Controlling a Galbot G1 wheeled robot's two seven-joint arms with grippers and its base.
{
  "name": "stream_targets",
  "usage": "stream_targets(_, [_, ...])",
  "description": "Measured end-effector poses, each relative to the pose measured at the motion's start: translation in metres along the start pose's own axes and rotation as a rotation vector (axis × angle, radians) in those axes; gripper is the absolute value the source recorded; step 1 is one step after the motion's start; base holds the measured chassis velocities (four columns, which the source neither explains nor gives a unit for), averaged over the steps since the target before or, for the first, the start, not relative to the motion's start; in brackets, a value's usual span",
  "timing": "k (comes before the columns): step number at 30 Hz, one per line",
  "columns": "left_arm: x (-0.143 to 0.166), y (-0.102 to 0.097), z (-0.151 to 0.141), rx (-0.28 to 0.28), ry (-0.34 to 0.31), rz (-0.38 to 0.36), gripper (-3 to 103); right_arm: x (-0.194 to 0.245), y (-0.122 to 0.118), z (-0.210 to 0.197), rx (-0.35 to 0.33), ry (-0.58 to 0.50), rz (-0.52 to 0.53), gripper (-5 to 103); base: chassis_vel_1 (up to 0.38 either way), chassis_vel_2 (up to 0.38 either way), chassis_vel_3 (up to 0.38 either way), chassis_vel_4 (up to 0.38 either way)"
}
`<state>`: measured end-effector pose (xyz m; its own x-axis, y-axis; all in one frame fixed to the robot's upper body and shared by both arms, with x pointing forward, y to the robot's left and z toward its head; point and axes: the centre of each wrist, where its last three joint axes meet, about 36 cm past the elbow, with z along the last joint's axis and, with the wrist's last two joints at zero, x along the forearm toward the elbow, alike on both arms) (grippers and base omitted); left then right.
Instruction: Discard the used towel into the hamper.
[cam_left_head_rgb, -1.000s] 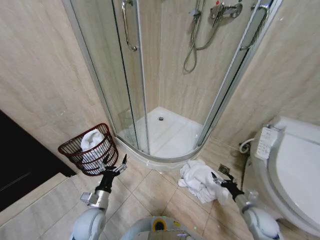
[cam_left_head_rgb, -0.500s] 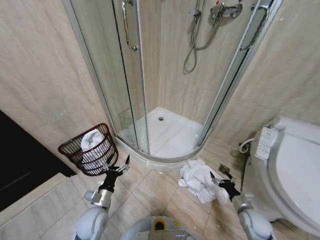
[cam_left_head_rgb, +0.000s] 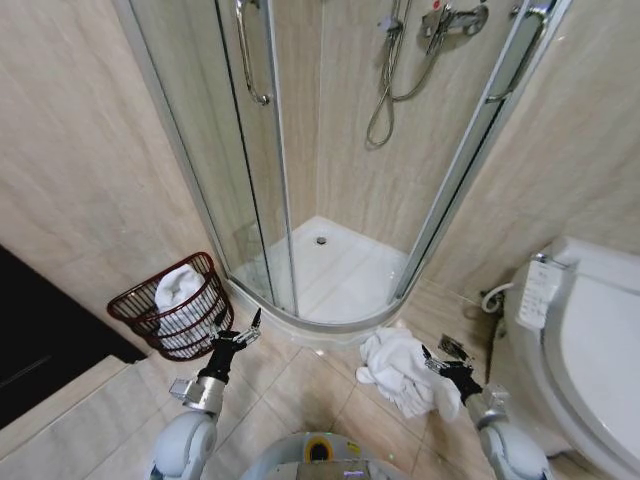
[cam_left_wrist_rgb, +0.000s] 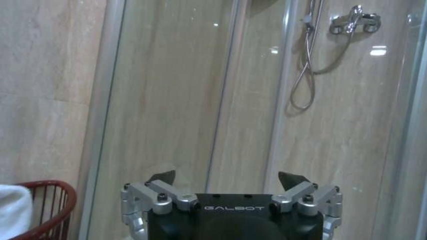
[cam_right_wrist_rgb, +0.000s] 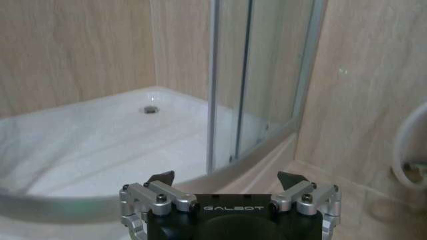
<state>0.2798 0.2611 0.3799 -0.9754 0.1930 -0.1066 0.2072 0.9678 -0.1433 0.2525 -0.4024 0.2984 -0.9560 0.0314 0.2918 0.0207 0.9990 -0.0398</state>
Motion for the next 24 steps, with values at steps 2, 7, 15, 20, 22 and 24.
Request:
stream_targets(2, [0.0,0.0,0.0,0.0,-0.002,-0.001,100,0.001,0.002,0.002,0.001,-0.017,0.0,100,-0.084,0.082,0.097,-0.096])
stream_targets(7, [0.002,0.001,0.0,-0.002,-0.003,-0.002,100,0.005,0.003,0.006,0.003,-0.013,-0.005,100,-0.006,0.016,0.019,-0.006])
stream_targets(15, [0.0,0.0,-0.004,-0.006,-0.004,-0.001,100,-0.016,-0.022,0.015,-0.053,0.078,-0.051,100,0.0,0.0,0.0,0.0])
stream_targets(20, [-0.006,-0.003,-0.014,-0.012,-0.005,0.006,100,-0.031,-0.046,0.025,-0.094,0.164,-0.1,100,0.0,0.0,0.0,0.0])
stream_targets(22, [-0.007,-0.004,-0.016,-0.012,-0.005,0.006,100,-0.033,-0.05,0.028,-0.1,0.189,-0.114,100,0.0,0.0,0.0,0.0])
stream_targets(24, [-0.008,-0.006,-0.019,-0.017,-0.002,0.007,100,-0.035,-0.055,0.03,-0.123,0.261,-0.17,100,0.0,0.0,0.0,0.0])
